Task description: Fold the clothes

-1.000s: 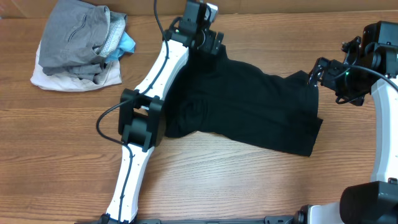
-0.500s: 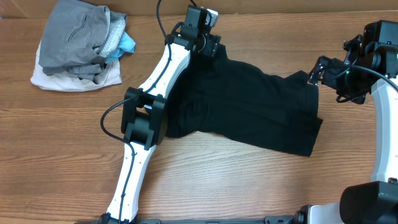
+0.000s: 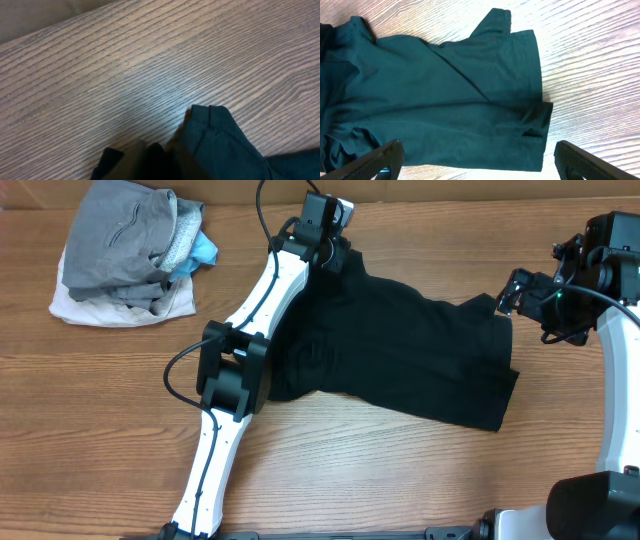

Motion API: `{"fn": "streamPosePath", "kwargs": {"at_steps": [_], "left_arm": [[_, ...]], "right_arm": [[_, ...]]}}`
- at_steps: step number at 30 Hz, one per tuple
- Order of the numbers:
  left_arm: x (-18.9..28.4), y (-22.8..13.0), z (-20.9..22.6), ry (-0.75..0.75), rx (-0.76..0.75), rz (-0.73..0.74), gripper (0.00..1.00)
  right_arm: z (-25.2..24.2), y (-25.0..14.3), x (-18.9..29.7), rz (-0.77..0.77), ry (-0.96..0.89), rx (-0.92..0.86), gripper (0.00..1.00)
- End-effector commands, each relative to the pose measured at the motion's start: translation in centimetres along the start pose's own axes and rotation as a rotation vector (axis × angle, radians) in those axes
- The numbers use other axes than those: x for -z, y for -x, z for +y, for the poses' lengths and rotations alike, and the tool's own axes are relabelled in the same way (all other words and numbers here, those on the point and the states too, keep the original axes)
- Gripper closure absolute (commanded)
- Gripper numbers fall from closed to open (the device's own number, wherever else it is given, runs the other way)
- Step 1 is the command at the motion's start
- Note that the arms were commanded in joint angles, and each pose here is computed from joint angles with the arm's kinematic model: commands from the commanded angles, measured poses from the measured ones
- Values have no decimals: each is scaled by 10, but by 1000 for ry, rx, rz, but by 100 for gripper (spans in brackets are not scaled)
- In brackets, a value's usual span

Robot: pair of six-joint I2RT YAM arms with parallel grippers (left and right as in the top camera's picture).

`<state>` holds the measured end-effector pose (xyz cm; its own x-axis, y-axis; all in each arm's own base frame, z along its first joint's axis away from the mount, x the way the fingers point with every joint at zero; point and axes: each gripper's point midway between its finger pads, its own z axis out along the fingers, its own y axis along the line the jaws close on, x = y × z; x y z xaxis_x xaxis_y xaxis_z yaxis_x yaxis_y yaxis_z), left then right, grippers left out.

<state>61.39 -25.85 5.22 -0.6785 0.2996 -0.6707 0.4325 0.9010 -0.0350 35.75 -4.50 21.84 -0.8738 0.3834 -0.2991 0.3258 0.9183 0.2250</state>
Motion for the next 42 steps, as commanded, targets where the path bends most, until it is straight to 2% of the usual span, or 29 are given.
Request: {"fn": "streamPosePath", "kwargs": {"at_steps": [1, 3, 7, 16, 20, 26, 32, 42], "left_arm": [[-7, -6, -1, 10, 0, 10, 88], [-7, -5, 3, 33, -1, 7, 96], [1, 7, 5, 51, 4, -15, 96], [96, 101, 1, 53, 20, -210, 96], [124, 122, -9, 42, 10, -259, 96], [121, 110, -26, 22, -5, -207, 96], [118, 96, -37, 10, -15, -151, 96], [117, 89, -37, 14, -15, -121, 96]], "right_arm": [[2, 7, 4, -25, 0, 12, 0], [3, 8, 4, -29, 1, 12, 0], [3, 10, 4, -39, 3, 14, 0], [6, 39, -13, -108, 17, 26, 0], [3, 53, -41, -102, 10, 25, 0], [-3, 74, -90, -100, 0, 24, 0], [-10, 87, -147, -86, -2, 21, 7], [-31, 72, -226, 12, -46, 5, 17]]}}
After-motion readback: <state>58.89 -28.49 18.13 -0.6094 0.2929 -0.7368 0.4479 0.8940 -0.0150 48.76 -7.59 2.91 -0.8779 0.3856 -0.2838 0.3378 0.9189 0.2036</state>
